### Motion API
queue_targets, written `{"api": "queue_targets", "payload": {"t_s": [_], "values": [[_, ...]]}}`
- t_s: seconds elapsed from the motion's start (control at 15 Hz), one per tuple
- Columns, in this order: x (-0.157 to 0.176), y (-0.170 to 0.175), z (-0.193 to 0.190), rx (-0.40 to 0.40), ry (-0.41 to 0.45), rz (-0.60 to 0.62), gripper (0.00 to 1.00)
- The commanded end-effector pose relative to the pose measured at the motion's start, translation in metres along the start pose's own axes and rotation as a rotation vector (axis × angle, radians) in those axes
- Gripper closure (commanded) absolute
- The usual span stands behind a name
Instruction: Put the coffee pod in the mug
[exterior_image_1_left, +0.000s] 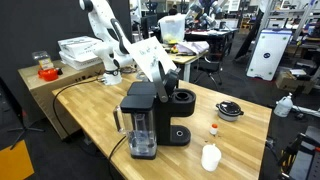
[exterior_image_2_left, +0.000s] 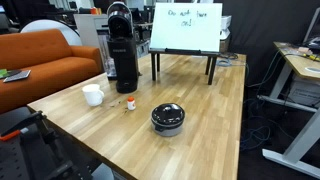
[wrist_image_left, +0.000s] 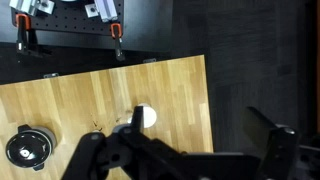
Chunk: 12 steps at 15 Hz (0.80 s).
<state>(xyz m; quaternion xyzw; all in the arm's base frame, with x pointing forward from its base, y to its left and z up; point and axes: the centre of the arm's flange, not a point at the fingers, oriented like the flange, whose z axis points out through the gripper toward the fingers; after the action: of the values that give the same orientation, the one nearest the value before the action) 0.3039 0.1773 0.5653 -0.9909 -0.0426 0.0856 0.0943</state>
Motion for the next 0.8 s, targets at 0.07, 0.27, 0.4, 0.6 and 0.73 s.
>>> {"api": "queue_targets", "payload": {"t_s": [0.07,0.27,0.4,0.6,0.73], "values": [[0.000,0.000,0.000,0.000,0.000,0.000,0.00],[0.017,0.005,0.007,-0.001,-0.018,-0.010,0.00],[0.038,0.024,0.026,-0.083,-0.056,0.043,0.00],[0.086,0.054,0.064,-0.105,-0.104,0.106,0.00],[0.078,0.058,0.069,-0.094,-0.097,0.114,0.00]]}}
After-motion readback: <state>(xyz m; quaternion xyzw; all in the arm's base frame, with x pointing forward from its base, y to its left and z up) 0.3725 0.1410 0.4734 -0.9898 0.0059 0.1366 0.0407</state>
